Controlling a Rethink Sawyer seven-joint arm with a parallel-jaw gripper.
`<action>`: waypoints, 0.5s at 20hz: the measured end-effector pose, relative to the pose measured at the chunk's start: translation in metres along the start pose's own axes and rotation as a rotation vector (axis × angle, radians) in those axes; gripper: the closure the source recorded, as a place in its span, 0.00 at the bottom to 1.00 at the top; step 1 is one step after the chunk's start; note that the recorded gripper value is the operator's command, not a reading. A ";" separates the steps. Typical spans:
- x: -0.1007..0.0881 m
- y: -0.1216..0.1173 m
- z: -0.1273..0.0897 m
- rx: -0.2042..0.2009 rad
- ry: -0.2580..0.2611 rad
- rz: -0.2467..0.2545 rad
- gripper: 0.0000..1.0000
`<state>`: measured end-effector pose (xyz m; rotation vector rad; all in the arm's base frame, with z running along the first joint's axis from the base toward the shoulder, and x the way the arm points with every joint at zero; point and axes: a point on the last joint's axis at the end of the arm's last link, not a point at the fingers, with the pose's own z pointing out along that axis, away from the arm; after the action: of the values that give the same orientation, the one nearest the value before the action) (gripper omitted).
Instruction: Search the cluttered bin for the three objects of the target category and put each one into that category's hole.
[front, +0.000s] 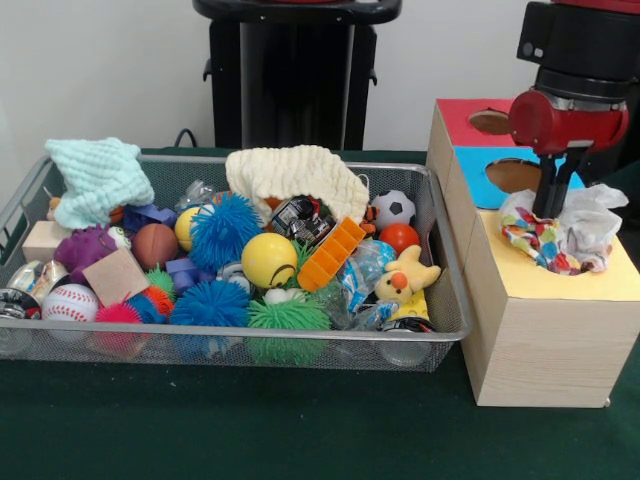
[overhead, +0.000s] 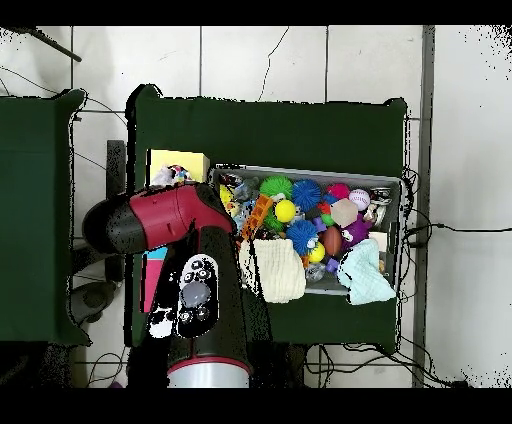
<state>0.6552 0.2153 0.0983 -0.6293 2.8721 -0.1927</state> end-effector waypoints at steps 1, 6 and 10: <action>0.000 0.000 0.001 0.000 -0.003 0.000 1.00; 0.000 0.002 0.008 0.000 -0.018 -0.001 1.00; -0.002 0.003 0.014 0.001 -0.032 -0.003 1.00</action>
<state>0.6587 0.2171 0.0841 -0.6300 2.8403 -0.1829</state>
